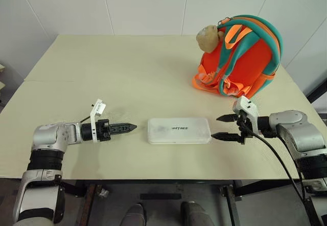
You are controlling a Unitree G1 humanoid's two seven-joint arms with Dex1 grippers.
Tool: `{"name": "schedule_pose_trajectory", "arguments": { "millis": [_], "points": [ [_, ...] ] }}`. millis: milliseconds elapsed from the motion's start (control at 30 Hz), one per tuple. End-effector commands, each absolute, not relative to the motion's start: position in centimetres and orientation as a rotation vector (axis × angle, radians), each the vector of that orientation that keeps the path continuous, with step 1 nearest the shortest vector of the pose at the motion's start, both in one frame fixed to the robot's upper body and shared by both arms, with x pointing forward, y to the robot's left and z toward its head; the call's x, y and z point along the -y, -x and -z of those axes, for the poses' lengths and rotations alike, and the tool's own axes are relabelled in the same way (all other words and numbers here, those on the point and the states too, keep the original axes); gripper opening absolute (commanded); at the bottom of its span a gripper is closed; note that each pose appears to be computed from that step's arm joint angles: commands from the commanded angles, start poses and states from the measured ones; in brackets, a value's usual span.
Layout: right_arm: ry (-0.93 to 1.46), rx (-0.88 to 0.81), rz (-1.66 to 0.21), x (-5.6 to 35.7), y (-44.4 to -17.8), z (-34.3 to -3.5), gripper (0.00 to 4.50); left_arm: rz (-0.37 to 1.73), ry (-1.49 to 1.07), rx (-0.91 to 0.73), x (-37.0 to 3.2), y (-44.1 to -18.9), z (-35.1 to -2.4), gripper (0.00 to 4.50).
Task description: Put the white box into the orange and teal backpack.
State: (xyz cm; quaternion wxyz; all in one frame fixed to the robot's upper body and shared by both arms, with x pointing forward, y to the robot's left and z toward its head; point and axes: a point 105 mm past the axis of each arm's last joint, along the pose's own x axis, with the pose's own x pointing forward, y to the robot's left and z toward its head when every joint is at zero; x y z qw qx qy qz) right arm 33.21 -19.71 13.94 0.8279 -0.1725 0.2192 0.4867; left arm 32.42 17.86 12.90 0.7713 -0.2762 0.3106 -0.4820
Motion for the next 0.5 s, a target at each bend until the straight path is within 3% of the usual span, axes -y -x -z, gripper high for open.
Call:
{"name": "schedule_pose_trajectory", "arguments": {
  "millis": [33, 500],
  "points": [
    [0.382, -0.497, -1.023, 19.6, -33.0, -13.9, 4.48, 1.076, 0.654, -0.747, -16.1, -31.8, -12.7, 4.5],
    [0.302, -0.482, -1.153, 16.0, -32.0, -13.7, 4.48, 1.077, 0.736, -0.882, -13.1, -31.7, -10.9, 4.5]
  ]
}}
